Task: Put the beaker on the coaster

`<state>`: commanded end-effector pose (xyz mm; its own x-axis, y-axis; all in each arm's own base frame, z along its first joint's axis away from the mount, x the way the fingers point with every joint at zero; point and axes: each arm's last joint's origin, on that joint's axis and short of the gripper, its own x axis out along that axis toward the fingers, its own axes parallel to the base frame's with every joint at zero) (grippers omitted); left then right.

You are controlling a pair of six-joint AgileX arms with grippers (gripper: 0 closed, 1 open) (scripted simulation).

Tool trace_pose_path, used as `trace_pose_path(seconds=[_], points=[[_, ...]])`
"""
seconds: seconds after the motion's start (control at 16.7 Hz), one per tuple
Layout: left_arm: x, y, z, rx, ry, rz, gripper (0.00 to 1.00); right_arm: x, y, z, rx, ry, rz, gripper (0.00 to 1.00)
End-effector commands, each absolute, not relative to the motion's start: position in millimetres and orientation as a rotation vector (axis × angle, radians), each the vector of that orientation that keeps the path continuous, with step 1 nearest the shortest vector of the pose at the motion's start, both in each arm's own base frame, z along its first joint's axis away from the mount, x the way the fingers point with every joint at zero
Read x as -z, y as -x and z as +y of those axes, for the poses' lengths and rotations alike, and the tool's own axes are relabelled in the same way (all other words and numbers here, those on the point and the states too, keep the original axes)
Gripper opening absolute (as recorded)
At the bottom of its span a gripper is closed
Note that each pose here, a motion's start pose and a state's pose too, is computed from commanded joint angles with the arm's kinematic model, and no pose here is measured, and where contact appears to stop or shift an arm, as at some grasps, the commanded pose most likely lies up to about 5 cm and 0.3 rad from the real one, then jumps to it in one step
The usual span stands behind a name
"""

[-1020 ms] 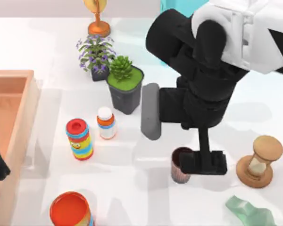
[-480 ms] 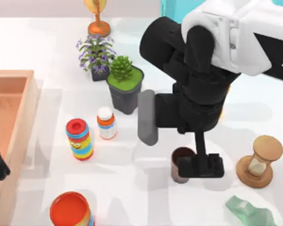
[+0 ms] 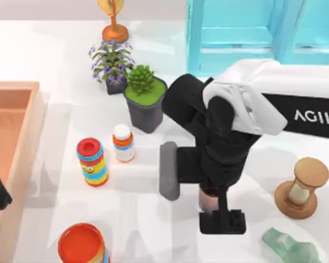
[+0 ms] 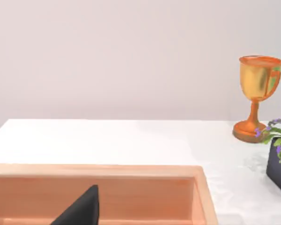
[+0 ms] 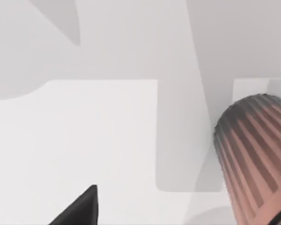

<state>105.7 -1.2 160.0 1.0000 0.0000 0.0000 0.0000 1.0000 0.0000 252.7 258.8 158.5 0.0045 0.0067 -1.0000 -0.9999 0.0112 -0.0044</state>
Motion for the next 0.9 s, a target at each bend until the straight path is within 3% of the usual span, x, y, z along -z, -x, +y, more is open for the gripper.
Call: trace_pose_path(seconds=[0.3,0.9], points=[[-160.0,-105.7,-1.2,0.000,0.000,0.000,1.00,-149.0,-251.3,257.8,-1.203,1.200,1.213,1.00],[-160.0,-105.7,-1.2,0.000,0.000,0.000,1.00,-149.0,-251.3,257.8,-1.203,1.200,1.213,0.25]])
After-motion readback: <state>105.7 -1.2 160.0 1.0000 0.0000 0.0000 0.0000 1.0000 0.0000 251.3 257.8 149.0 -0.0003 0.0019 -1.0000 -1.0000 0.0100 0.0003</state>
